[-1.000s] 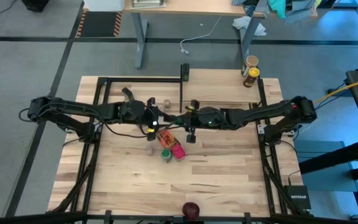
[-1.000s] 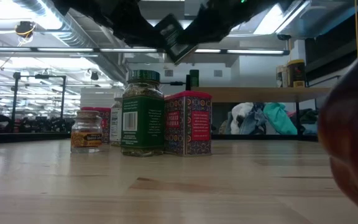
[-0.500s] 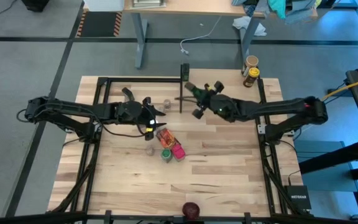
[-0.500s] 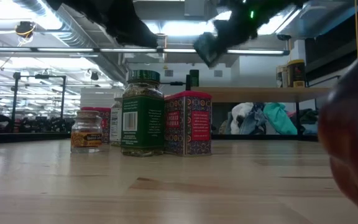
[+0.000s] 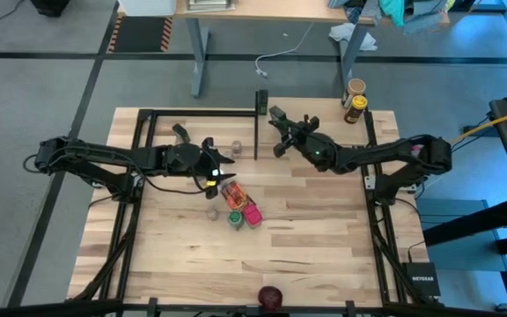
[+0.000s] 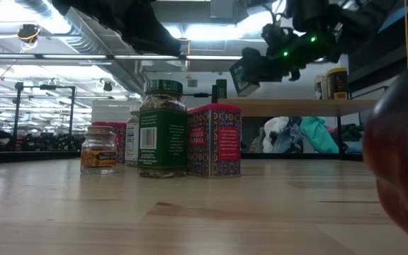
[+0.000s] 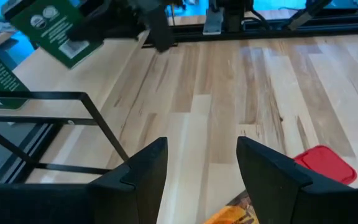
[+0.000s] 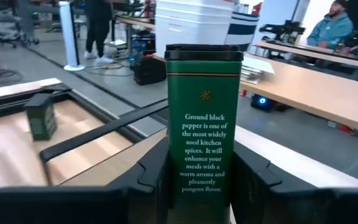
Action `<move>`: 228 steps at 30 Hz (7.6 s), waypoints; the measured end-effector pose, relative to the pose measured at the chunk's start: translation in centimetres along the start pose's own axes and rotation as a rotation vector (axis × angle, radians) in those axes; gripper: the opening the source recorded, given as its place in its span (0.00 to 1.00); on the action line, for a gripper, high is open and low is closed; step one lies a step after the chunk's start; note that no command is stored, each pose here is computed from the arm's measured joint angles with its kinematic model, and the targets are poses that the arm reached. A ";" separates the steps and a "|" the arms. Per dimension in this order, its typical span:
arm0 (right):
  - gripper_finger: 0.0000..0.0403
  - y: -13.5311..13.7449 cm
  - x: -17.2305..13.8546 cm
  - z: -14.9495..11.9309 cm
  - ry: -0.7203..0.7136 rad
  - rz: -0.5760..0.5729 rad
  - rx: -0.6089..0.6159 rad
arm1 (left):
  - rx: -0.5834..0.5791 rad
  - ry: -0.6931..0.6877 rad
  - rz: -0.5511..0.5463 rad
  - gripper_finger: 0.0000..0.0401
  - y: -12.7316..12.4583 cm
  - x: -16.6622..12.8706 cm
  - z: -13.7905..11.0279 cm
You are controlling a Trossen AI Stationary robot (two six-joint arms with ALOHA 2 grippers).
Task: Shelf spices
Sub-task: Put the bottom green seasoning can on the shelf, then put the green seasoning can on the shelf
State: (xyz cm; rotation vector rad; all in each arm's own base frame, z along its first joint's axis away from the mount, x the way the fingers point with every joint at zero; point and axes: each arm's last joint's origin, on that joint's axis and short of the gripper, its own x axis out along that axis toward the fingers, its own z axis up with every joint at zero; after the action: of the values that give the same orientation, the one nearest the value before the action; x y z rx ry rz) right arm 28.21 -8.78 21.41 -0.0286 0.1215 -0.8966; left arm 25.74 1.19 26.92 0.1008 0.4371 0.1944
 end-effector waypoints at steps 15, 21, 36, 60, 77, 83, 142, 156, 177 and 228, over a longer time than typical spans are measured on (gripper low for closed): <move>0.30 -2.2 4.0 -2.2 -0.023 -0.089 0.092 | 0.002 0.010 -0.001 0.47 0.0 0.0 -0.1; 0.44 -2.5 4.9 -2.8 -0.023 -0.111 0.111 | 0.001 0.008 -0.001 0.47 0.0 0.0 -0.1; 0.48 -1.0 4.4 -2.0 -0.004 -0.064 -0.007 | -0.005 0.054 -0.005 0.47 -0.1 0.0 -0.5; 0.48 2.7 0.3 -1.2 0.055 -0.210 -0.310 | -0.017 0.049 -0.010 0.47 -0.2 -0.1 -0.5; 0.48 -1.5 3.6 -1.5 0.071 -0.101 -0.151 | -0.002 0.031 -0.014 0.47 -0.3 -0.1 -0.3; 0.48 -2.2 4.2 -1.5 0.072 -0.062 -0.142 | -0.002 0.031 -0.014 0.47 -0.3 -0.1 -0.3; 0.48 -4.9 5.8 -1.1 0.017 0.111 -0.093 | 0.018 -0.006 -0.011 0.47 -0.3 -0.1 0.1; 0.48 -4.7 5.8 -0.9 -0.007 0.187 -0.086 | 0.016 -0.006 -0.011 0.47 -0.3 -0.1 0.1; 0.48 -4.4 5.4 0.7 -0.039 0.189 -0.068 | 0.001 0.018 -0.013 0.47 -0.3 -0.1 -0.1; 0.48 -2.1 -6.5 6.3 0.081 0.465 -0.195 | -0.587 0.666 0.881 0.47 15.6 -4.2 -7.2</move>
State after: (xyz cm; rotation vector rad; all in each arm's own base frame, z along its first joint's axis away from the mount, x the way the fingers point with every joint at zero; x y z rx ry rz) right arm 23.34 -5.17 28.40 -0.1406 0.2785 -0.4187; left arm 16.31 15.92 24.32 -0.3730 0.9626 1.2355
